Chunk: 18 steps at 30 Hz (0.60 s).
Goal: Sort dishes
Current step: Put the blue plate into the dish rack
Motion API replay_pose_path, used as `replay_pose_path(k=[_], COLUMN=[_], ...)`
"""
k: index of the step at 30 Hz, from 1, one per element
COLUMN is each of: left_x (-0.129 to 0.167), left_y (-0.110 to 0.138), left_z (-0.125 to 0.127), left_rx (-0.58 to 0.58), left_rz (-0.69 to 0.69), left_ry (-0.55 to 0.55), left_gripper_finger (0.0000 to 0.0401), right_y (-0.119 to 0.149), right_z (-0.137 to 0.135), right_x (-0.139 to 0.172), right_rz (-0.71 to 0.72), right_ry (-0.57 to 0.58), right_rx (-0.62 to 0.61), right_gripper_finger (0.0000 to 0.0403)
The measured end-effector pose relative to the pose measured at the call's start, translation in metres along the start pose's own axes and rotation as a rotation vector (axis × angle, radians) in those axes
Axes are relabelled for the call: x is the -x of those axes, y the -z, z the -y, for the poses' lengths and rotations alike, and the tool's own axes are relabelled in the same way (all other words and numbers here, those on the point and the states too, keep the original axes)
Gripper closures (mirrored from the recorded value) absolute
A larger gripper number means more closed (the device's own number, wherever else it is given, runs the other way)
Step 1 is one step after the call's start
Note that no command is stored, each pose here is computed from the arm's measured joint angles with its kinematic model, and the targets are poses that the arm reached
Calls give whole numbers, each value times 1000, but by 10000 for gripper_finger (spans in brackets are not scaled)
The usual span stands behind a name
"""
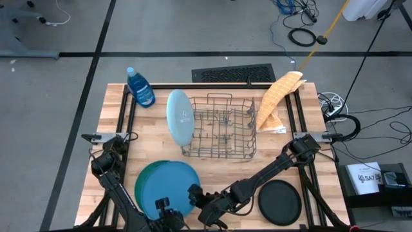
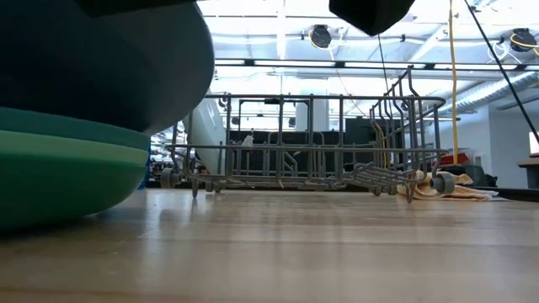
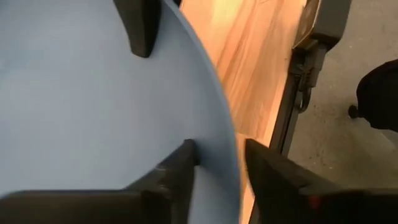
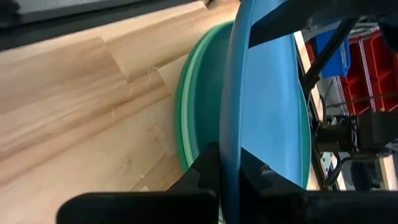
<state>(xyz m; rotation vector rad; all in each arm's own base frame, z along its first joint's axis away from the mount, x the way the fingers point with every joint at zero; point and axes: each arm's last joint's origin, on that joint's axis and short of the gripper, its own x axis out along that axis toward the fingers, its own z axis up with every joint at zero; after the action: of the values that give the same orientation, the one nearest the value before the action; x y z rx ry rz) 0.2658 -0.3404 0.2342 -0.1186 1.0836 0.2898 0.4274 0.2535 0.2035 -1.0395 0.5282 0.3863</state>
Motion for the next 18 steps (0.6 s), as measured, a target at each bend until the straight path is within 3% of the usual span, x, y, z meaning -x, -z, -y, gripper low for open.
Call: replay_pose_path(k=[3,5,12,18], left_x=[0,1,1,18], left_y=[0,0,1,-2], left_z=[0,-1,-1,-2], left_rx=[-17,-26,-31,-42], left_rz=[-9,-14,-22,-35], left_ry=[10,1,3,4], left_gripper_finger=[360,384,395,399], right_y=[-3,-3,-6,-17], right_z=[-2,-1,0,4], right_x=[1,1,4,12], right_rz=[11,11,15,-2], right_ry=[5,6,3,123], right_rx=[11,7,4,6], right_gripper_finger=[398,398,389,322])
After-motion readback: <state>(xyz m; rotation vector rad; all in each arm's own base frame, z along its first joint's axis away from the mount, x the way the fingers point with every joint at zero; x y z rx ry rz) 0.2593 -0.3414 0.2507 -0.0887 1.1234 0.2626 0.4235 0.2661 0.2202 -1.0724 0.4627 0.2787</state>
